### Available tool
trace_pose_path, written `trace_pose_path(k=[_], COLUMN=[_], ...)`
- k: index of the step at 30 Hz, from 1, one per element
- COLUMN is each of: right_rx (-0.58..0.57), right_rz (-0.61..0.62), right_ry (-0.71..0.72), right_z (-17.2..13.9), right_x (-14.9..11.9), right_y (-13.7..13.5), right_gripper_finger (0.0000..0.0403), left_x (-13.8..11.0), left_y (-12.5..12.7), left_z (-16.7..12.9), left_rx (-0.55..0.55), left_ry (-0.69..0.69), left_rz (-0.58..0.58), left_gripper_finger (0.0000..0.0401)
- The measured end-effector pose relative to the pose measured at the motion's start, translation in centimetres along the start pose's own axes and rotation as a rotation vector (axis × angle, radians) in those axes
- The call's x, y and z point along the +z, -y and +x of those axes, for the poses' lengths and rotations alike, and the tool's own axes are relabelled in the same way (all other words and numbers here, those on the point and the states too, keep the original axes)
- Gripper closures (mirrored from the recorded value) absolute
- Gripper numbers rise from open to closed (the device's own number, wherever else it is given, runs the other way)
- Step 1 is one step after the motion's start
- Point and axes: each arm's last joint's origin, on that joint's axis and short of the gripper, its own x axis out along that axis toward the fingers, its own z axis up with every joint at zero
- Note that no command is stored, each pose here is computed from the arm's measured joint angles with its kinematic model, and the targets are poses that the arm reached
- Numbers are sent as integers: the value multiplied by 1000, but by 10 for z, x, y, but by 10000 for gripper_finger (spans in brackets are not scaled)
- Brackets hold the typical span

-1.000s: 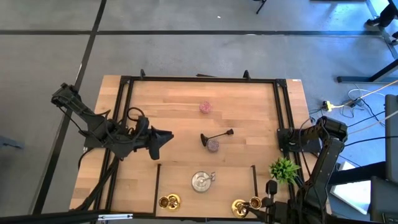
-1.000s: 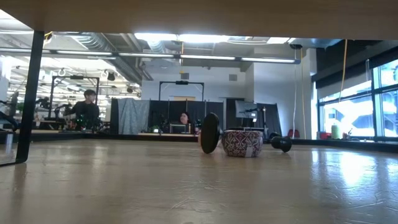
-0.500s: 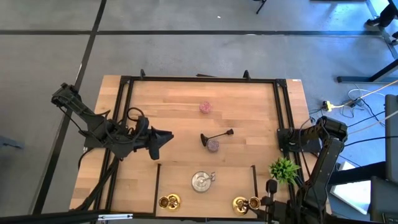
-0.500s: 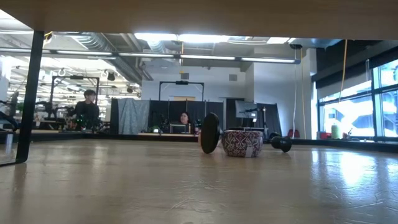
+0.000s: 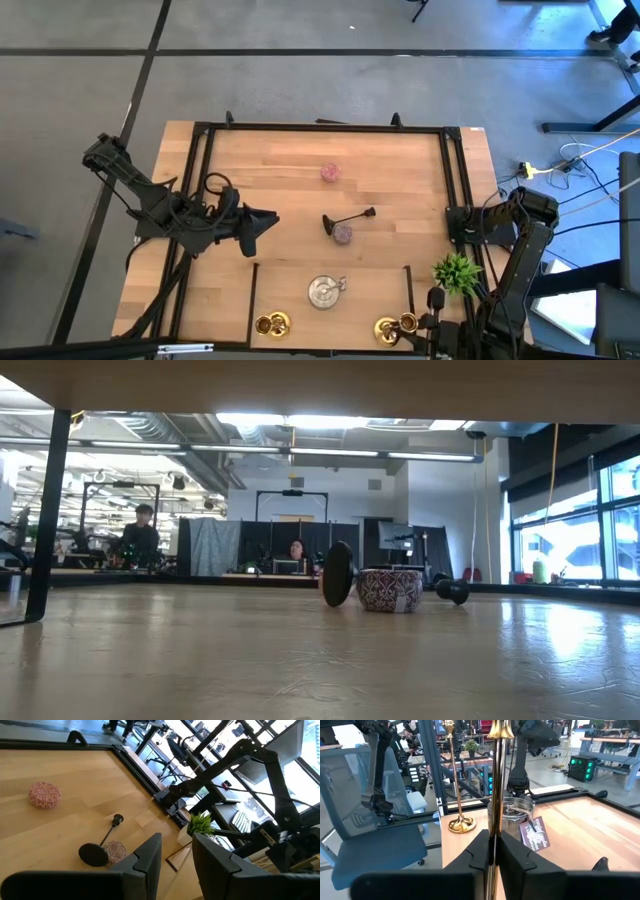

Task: Pick & Place candle stick holders
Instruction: Put the gold candle holder on the shelf

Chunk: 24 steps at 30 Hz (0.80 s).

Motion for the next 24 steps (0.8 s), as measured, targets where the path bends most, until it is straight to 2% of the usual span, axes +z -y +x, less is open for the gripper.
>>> trace_pose_path(k=[6, 24], right_rx=[0, 3], right_rz=[15, 22], right_ry=[0, 0], right_z=[0, -1], right_x=[0, 0], right_y=[0, 0], right_gripper_finger=[330, 315], left_x=[0, 0], left_y=[0, 0], left_z=[0, 0], left_rx=[3, 3], left_ry=[-2, -2], left_rz=[6, 7], left_gripper_finger=[297, 297])
